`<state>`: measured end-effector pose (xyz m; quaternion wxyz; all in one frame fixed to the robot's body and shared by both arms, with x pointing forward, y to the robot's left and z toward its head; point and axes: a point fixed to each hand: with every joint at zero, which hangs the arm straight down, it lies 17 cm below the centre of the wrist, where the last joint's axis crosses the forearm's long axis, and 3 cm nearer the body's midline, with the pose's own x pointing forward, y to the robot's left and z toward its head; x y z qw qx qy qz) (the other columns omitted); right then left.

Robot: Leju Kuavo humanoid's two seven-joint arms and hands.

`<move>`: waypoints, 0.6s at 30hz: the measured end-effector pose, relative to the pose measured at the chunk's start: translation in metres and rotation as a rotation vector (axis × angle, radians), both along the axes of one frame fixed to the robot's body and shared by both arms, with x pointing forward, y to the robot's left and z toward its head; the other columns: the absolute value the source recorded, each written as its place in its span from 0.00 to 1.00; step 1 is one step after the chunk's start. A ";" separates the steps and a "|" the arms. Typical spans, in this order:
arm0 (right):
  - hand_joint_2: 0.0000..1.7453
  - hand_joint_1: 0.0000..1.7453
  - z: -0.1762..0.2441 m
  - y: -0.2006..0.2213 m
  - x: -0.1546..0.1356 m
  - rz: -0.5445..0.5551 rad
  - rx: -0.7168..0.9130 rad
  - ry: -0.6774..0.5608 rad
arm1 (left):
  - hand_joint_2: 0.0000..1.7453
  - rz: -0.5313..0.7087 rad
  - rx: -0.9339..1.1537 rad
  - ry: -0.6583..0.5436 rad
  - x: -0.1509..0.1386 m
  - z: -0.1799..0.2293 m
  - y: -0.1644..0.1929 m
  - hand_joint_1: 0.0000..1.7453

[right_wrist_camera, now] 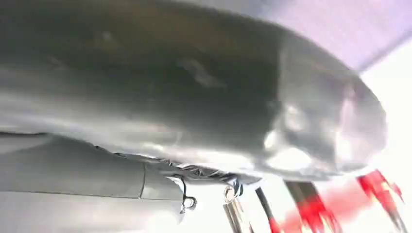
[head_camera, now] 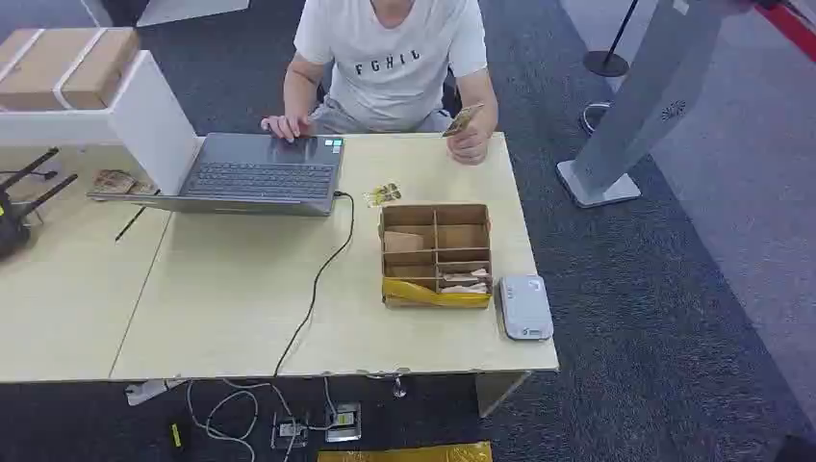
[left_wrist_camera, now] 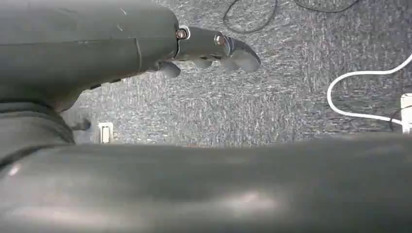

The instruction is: Pass the card to the sensor for recognition and then transmit it.

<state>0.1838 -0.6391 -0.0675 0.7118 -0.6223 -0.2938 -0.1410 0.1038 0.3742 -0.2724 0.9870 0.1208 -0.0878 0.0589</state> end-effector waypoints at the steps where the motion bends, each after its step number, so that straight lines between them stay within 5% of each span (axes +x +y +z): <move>1: 0.00 0.00 0.031 -0.039 -0.002 -0.019 -0.076 -0.068 | 0.00 0.003 0.000 0.001 -0.002 0.000 0.000 0.00; 4: 0.00 0.00 0.129 -0.121 -0.002 -0.057 -0.270 -0.330 | 0.00 0.012 0.024 0.002 -0.003 0.000 0.005 0.00; 8: 0.00 0.00 0.254 -0.196 -0.019 -0.290 -0.369 -0.604 | 0.00 -0.005 0.016 -0.023 0.004 0.001 0.001 0.00; 13: 0.00 0.00 0.429 -0.216 0.028 -0.187 -0.557 -0.751 | 0.00 -0.023 0.008 -0.033 0.010 0.002 0.000 0.00; 18: 0.00 0.00 0.514 -0.195 0.055 -0.066 -0.649 -0.824 | 0.00 -0.034 0.007 -0.027 0.008 0.002 0.000 0.00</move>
